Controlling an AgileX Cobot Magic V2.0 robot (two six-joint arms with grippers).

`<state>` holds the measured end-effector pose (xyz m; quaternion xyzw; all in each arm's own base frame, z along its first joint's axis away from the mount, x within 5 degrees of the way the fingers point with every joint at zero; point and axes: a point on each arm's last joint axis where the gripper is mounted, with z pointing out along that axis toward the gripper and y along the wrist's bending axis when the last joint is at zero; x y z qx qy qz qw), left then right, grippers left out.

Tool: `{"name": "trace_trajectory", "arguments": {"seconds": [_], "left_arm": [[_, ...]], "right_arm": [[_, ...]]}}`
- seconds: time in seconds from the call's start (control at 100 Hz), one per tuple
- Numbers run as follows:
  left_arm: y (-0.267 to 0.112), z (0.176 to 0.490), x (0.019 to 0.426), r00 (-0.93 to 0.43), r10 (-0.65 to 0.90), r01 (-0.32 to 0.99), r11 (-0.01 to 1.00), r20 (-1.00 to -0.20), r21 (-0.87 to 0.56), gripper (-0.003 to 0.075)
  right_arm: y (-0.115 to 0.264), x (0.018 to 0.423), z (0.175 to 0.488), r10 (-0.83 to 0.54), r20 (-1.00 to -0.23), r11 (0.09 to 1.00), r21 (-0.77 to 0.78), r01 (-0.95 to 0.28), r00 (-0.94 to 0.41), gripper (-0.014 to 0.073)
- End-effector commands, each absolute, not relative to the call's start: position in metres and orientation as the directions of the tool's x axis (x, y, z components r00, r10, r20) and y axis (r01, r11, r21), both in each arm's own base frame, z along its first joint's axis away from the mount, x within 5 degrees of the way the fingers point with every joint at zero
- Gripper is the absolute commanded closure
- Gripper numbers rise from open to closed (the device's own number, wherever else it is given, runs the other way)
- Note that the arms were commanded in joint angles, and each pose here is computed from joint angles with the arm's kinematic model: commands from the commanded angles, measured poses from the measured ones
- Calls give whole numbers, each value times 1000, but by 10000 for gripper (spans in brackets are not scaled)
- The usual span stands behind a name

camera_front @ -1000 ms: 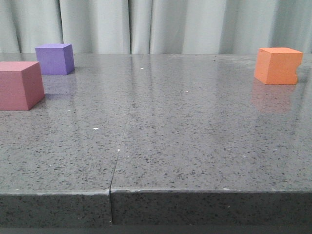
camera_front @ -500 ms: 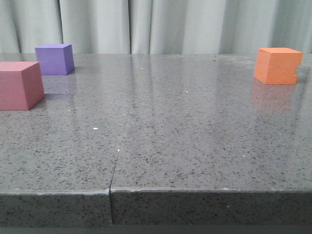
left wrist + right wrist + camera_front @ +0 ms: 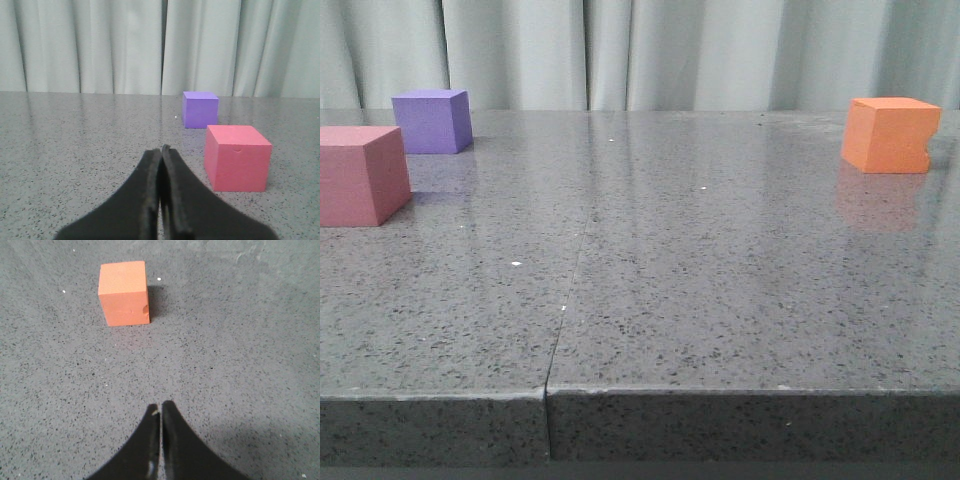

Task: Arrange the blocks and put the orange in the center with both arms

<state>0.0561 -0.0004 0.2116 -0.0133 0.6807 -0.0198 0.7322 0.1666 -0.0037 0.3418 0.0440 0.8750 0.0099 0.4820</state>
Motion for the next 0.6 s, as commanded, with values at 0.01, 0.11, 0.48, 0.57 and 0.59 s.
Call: {"name": "trace_trajectory", "arguments": {"seconds": [0.01,0.11,0.48,0.57,0.59], "left_arm": [[0,205,55,141,-57,9,998,-988,-56,741],[0,205,55,141,-57,9,998,-988,-56,741],[0,205,55,141,-57,9,998,-988,-56,741],[0,205,55,141,-57,9,998,-988,-56,741],[0,205,55,141,-57,9,998,-988,-56,741]], "right_arm": [[-3,185,363,79,-870,997,59,55,-487,365],[-3,202,368,86,-858,996,67,56,-506,102],[-1,251,378,116,-731,993,96,68,-672,-43],[-1,263,383,116,-726,993,95,68,-678,-43],[-1,266,384,116,-725,993,95,68,-679,-43]]}}
